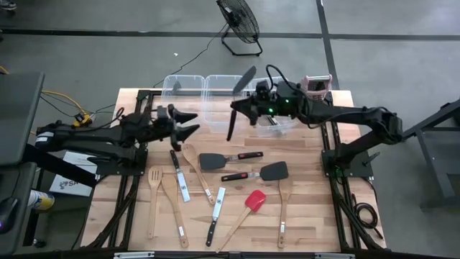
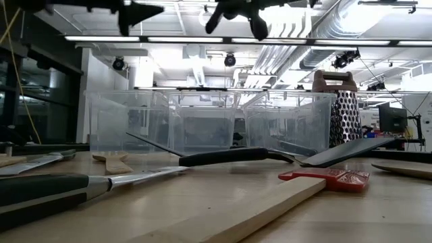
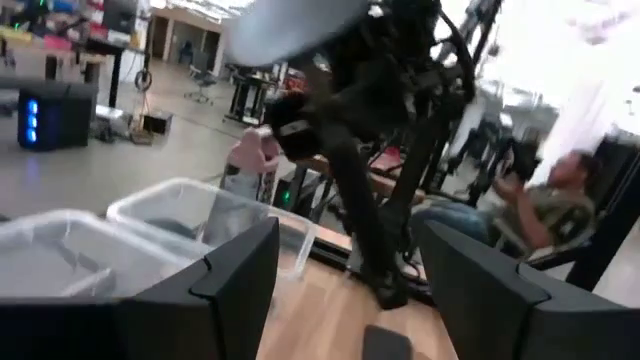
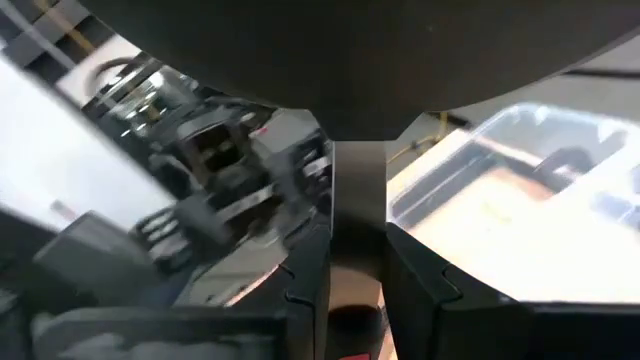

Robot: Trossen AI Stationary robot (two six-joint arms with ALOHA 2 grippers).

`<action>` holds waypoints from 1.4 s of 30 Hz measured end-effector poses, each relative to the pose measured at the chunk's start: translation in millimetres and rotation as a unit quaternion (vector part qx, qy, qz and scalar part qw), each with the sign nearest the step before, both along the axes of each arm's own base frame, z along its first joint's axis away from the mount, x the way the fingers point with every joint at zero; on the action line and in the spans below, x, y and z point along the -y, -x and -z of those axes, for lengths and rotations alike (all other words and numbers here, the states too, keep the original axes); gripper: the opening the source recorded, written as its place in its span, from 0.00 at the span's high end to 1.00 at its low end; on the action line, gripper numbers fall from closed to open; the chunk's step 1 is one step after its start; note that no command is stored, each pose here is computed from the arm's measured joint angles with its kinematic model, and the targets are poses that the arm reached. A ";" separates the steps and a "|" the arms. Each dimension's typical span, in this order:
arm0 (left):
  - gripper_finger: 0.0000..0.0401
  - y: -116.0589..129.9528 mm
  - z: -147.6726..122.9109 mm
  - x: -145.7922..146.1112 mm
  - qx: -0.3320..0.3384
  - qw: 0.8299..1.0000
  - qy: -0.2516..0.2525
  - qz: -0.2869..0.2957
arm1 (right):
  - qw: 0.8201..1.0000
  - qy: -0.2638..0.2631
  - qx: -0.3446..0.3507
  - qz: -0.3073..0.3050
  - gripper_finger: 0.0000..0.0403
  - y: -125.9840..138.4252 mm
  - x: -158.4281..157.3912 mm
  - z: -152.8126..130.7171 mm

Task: Pick & Place Kitchen Items
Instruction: Put the black spatula into the transparent middle bin

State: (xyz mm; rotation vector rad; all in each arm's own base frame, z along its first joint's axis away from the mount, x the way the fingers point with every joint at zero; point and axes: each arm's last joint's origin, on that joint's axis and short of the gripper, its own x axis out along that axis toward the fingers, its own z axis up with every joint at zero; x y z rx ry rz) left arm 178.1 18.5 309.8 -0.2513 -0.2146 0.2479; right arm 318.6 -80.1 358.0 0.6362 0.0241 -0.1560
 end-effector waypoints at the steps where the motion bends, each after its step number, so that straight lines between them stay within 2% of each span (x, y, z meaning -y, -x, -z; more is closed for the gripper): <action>1: 0.40 -5.1 -4.8 -0.4 -0.004 1.000 -0.011 -0.002 | 1.000 0.001 0.001 0.008 0.85 -2.4 0.9 -1.7; 6: 0.40 -28.6 -18.2 -2.4 -0.071 0.996 -0.056 -0.013 | 0.997 0.002 0.002 0.071 0.85 -6.6 5.4 -5.2; 11: 0.40 -50.6 -24.4 -6.3 -0.141 0.986 -0.076 -0.052 | 0.991 0.009 0.021 0.133 0.85 -5.4 9.2 -9.4; 14: 0.40 -64.0 -24.3 -8.9 -0.178 0.976 -0.096 -0.081 | 0.987 0.012 0.041 0.154 0.85 -7.2 10.2 -11.7; 18: 0.40 -75.0 -28.8 -12.2 -0.194 0.968 -0.099 -0.127 | 0.987 0.011 0.053 0.154 0.85 -9.4 8.7 -12.3; 21: 0.40 -77.1 -30.0 -13.4 -0.200 0.964 -0.098 -0.145 | 0.986 0.010 0.057 0.156 0.85 -12.0 4.8 -11.6; 31: 0.40 -76.9 -26.0 -12.8 -0.228 0.959 -0.108 -0.131 | 0.981 -0.035 0.098 0.162 0.85 -13.7 6.4 -14.5; 39: 0.41 -76.9 -25.9 -12.8 -0.228 0.959 -0.108 -0.131 | 0.980 -0.036 0.105 0.166 0.85 -14.4 7.8 -14.5; 42: 0.44 -76.9 -25.9 -12.8 -0.228 0.959 -0.108 -0.131 | 0.980 -0.036 0.103 0.170 0.85 -13.9 9.9 -14.2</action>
